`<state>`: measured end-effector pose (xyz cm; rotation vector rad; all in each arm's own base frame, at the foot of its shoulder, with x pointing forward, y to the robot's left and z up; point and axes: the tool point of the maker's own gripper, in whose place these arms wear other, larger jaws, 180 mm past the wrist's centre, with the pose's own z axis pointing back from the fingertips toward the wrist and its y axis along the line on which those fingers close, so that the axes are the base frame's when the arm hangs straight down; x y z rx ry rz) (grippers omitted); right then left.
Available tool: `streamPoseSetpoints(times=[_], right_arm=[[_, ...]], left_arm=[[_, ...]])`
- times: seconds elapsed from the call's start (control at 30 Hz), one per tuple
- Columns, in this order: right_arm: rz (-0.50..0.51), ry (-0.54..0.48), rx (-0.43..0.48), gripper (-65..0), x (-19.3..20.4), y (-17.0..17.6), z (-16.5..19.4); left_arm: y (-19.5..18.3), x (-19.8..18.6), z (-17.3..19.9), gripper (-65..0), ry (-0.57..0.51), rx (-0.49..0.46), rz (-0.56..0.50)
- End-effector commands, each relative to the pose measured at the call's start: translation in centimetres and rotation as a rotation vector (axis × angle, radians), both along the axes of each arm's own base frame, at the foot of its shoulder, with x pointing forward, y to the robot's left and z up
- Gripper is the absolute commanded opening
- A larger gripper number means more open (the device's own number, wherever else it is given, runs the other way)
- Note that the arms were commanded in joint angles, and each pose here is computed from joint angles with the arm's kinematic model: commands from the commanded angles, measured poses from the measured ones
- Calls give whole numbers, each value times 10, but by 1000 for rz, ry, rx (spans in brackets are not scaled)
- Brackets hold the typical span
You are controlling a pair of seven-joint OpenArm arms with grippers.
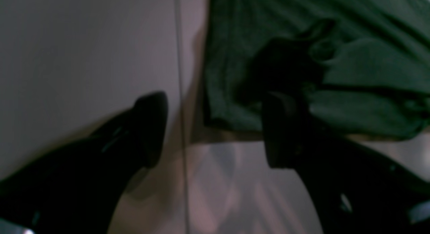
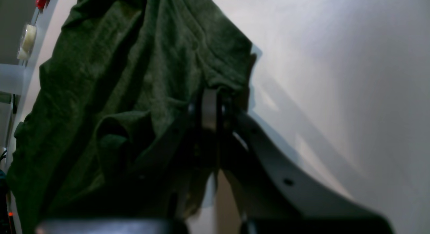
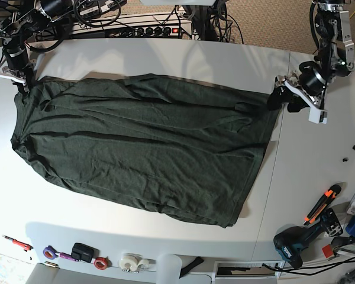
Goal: Layout the t-shirt on the table in an organized manner, then fold the t-shirt properly
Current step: 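Lift and pull the held edge with both grippers, turning the shirt over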
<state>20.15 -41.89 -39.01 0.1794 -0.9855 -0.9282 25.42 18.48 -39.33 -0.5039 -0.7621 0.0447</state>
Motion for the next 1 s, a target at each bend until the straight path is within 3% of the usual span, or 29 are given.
streamPoseSetpoints(times=[0.0,0.13,0.63,0.83,0.97], right_arm=[[7,15,-11,-650,-1,-4,3],[7,14,-11,-650,-1,-3,3],[8,15,-11,-650,-1,-3,3],[8,15,-12,-650,-1,-4,3],[8,16,-12,-650,-1,-4,3]], left_arm=[[2,1,1,-203,6,-14,0],[-4,1,-2,-203,7,-71,-3],[-40,22,6,-203,-11,-113,-76],[-66,25,2,-203,-10,-67,-174],[-59,37,4,-214,-35,-31,-131]])
